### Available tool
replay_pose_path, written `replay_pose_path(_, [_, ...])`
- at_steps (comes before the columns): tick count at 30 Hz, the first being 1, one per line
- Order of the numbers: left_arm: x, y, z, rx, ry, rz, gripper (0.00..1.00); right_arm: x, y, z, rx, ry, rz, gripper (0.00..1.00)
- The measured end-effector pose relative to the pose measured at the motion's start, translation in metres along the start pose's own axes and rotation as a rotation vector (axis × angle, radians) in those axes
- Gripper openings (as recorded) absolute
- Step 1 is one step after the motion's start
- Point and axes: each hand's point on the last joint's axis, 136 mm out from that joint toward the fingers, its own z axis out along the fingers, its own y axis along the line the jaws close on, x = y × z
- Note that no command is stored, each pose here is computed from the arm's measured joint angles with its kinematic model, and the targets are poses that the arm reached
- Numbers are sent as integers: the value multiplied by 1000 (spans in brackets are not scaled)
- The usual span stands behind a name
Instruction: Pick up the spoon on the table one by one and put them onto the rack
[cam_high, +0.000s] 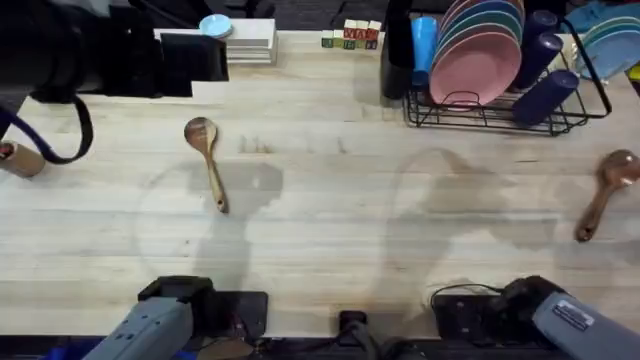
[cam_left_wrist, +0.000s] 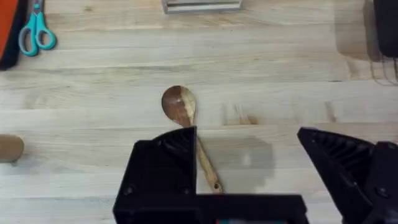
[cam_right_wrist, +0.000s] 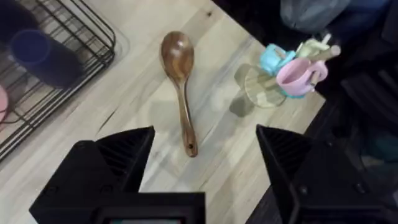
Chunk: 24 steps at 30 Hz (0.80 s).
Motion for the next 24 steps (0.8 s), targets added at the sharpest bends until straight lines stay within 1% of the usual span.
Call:
replay_pose_path(7, [0,0,0,0,0,0,993,4,2,26,26,84,30,996])
replay_pose_path(12, [0,0,0,0,0,0,993,9,8,46,29,105,30,996])
replay_pose_path(19, [0,0,0,0,0,0,993,40,20,90,36,141,19,997])
replay_pose_path(24, [0,0,0,0,0,0,993,62,26,114,41,176,9,996])
